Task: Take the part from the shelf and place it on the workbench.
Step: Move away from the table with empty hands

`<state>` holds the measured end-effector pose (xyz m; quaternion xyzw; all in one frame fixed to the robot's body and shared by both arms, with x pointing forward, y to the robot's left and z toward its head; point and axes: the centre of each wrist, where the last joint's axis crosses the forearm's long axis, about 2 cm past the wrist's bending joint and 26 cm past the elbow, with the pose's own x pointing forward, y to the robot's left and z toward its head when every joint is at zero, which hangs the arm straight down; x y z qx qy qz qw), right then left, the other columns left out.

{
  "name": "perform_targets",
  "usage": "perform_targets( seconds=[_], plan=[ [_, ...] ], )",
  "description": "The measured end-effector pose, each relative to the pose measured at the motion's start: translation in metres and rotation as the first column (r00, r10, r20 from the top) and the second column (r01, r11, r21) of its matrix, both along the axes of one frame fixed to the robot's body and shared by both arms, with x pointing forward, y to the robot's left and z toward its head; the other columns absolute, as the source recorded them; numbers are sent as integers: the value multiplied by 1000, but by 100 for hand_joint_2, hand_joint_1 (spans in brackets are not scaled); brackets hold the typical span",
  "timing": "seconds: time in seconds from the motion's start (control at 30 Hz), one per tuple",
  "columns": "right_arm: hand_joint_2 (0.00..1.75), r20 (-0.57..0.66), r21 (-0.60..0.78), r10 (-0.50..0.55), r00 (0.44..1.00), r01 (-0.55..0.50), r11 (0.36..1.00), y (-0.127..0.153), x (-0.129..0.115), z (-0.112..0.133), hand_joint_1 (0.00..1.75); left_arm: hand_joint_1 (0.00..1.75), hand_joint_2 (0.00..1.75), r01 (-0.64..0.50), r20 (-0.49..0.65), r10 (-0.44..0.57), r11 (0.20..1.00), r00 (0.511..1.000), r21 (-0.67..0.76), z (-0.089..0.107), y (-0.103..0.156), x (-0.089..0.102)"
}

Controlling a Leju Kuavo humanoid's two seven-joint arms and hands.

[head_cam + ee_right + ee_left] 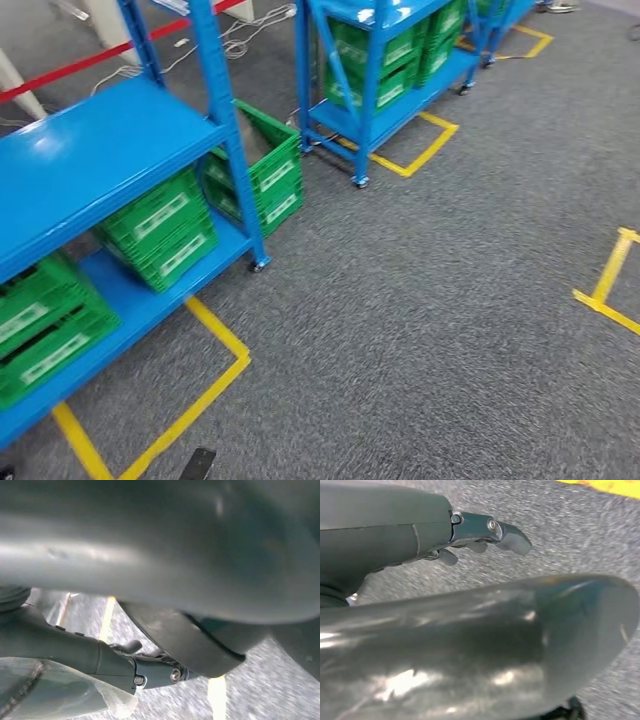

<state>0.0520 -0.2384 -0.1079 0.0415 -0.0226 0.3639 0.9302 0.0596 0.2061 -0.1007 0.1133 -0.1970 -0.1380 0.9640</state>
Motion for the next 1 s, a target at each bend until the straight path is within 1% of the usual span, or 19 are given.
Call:
perform_targets(
  seconds=[0.2,0.3,0.37,0.5,0.73,0.83,1.0],
  plan=[
    [0,-9,1,18,1000,-18,1000,0,-1,0,0,0,0,-44,42,44,999,998,-20,-1,1,-6],
    [0,-16,6,36,999,-36,999,-2,-1,0,0,0,0,-84,50,87,995,995,-47,-3,13,-8],
    [0,-15,2,37,999,-37,999,-3,1,0,0,0,0,-94,48,97,994,994,-53,-5,22,-11],
    [0,-19,-24,7,1000,-7,1000,-8,1,-1,0,0,0,-65,42,67,996,997,-58,-7,35,-15],
    [0,-32,-44,-97,995,96,994,-19,-1,-2,0,0,0,10,29,-8,998,1000,-66,-9,43,-22],
    [0,-33,-44,-112,993,111,993,-20,-1,-2,0,0,0,21,37,-19,998,999,-64,-9,45,-20],
    [0,-31,-47,-127,991,126,991,-22,1,-2,0,0,0,27,32,-25,998,999,-62,-9,48,-23]
  ],
)
